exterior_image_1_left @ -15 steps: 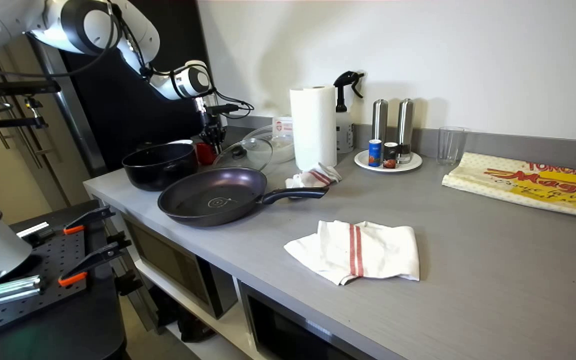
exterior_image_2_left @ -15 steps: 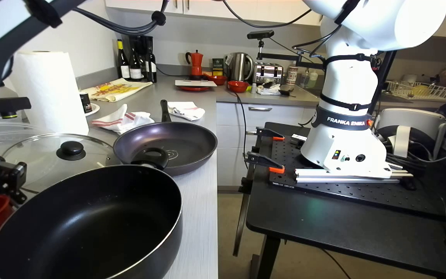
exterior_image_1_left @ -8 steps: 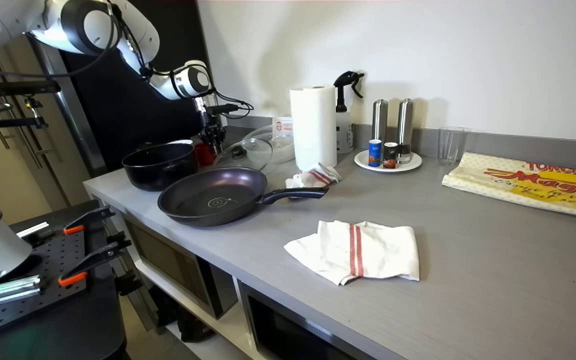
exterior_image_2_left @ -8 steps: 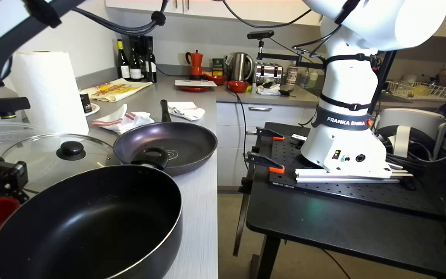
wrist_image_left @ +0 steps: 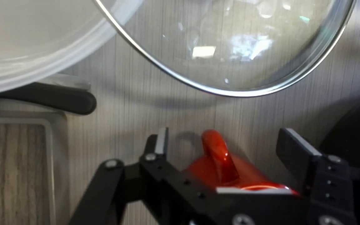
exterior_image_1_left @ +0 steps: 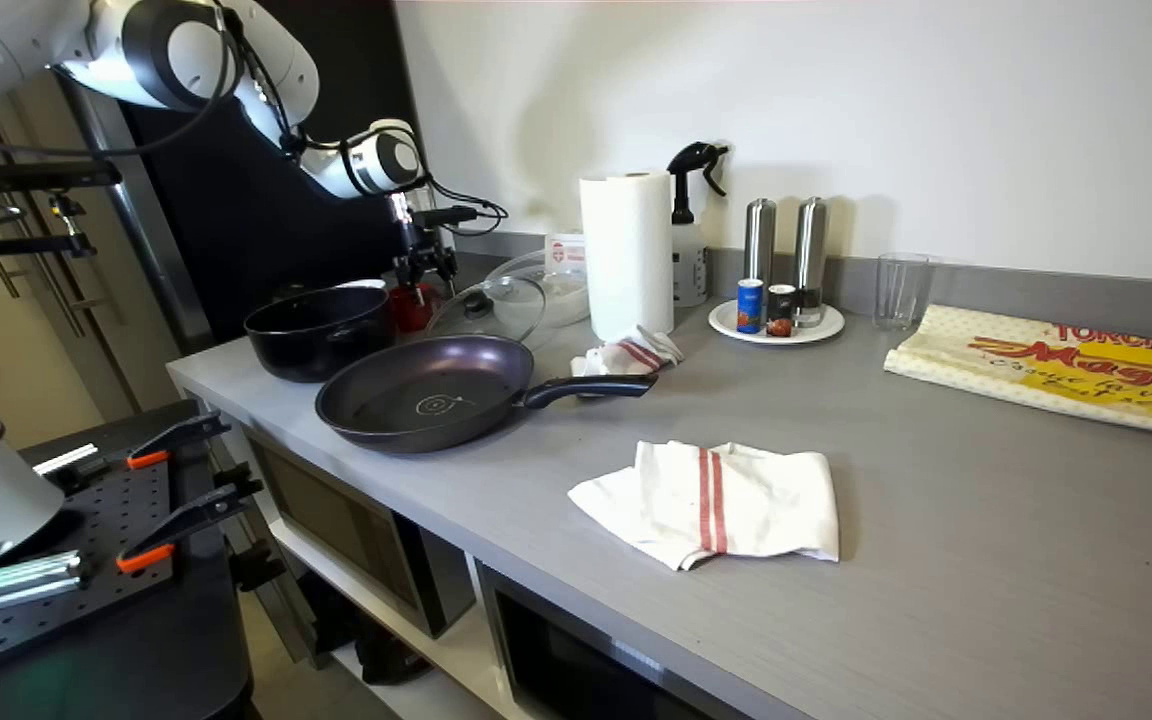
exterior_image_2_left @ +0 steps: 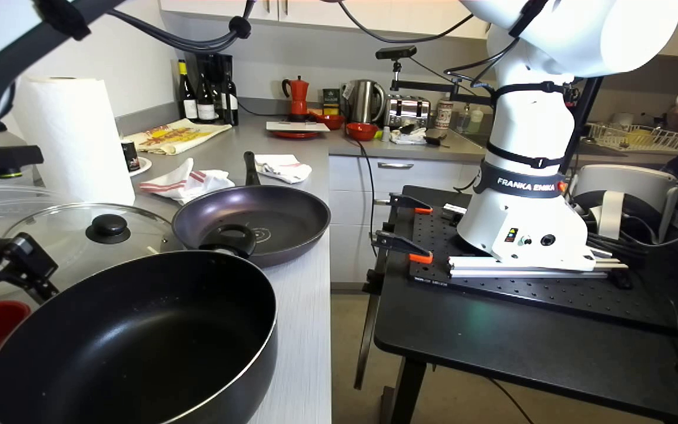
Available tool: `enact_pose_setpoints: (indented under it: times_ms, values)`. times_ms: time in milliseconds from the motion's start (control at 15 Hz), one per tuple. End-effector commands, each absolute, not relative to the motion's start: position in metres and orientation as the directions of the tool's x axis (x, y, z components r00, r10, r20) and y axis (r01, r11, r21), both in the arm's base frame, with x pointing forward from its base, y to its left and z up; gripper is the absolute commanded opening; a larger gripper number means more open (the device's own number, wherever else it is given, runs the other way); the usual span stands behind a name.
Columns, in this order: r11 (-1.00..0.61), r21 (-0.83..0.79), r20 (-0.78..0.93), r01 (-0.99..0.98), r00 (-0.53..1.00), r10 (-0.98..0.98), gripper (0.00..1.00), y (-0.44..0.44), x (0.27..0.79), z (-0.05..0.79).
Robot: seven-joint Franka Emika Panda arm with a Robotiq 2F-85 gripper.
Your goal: Move the orange cup to the left
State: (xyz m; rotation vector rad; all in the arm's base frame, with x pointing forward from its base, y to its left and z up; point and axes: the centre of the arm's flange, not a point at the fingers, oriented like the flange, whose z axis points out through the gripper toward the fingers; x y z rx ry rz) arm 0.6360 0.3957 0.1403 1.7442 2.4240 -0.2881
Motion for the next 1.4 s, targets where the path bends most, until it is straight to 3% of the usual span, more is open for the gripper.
enact_pose_setpoints:
  times_ms: [0,1333]
  values:
    - [0.318,-0.088,-0.218,0.944,-0.330,0.919,1.00,0.403,0.646,0.142]
    - [0.308,0.041,-0.247,0.950,-0.289,0.925,1.00,0.405,0.627,0.240]
